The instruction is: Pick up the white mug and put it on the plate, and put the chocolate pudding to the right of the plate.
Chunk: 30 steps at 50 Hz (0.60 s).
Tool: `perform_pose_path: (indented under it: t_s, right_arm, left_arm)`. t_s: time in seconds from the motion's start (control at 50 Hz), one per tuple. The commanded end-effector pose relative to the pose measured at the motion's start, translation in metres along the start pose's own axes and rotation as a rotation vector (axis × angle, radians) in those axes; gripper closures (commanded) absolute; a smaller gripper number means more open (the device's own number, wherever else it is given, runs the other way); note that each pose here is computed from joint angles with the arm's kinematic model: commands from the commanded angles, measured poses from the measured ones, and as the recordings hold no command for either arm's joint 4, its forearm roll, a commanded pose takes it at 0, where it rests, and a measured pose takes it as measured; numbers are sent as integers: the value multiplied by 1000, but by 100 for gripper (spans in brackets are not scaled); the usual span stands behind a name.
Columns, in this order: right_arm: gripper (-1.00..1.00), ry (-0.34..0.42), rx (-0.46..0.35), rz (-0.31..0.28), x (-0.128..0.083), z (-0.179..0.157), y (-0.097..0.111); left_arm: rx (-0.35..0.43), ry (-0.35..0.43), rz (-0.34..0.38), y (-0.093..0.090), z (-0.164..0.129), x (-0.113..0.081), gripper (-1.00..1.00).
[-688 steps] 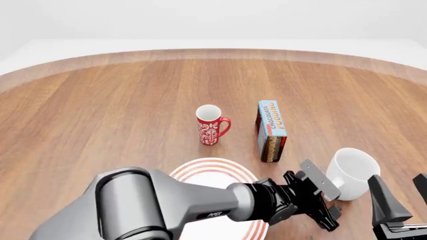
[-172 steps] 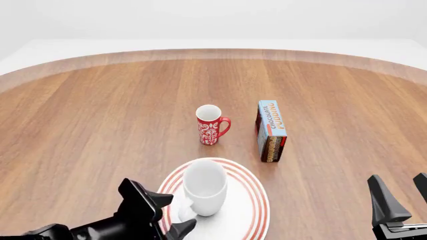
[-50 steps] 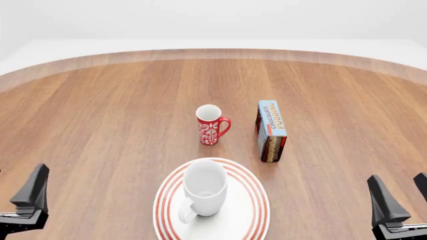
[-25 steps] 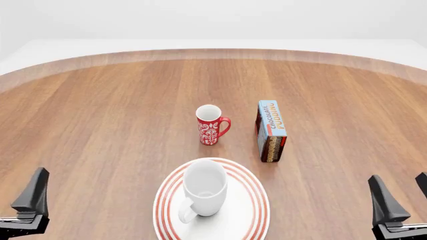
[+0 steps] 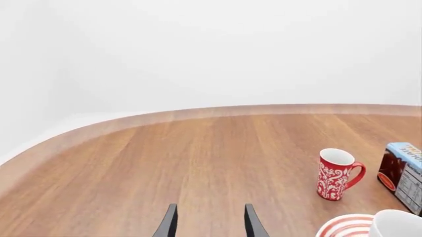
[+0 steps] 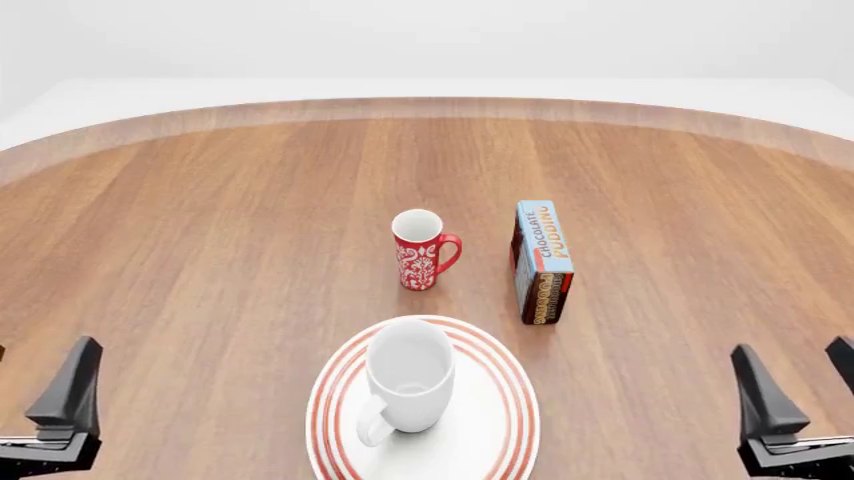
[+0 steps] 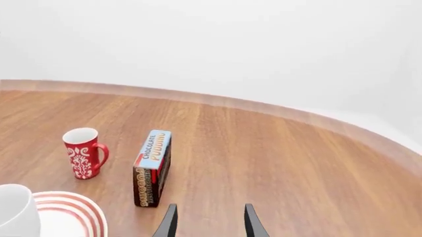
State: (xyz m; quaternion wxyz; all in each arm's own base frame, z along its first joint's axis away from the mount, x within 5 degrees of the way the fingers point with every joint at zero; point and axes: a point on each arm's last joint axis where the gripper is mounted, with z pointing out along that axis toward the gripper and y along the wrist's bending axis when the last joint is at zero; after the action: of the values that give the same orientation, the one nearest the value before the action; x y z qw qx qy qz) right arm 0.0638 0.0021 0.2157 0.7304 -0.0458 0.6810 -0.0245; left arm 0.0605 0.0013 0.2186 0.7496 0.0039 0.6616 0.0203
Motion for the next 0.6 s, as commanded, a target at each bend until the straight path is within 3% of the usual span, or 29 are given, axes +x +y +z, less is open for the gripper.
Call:
perform_pose_path:
  t_s: [0.02,0.6]
  right_arm:
    - [-100,9,-19,-29,-4,7,1]
    - [-100,20,-80,-78,-28,31,4]
  left_arm:
    - [-1,-3,-4,0,-1,0,-100]
    - [9,-2,-10,-1,-1,0,-100]
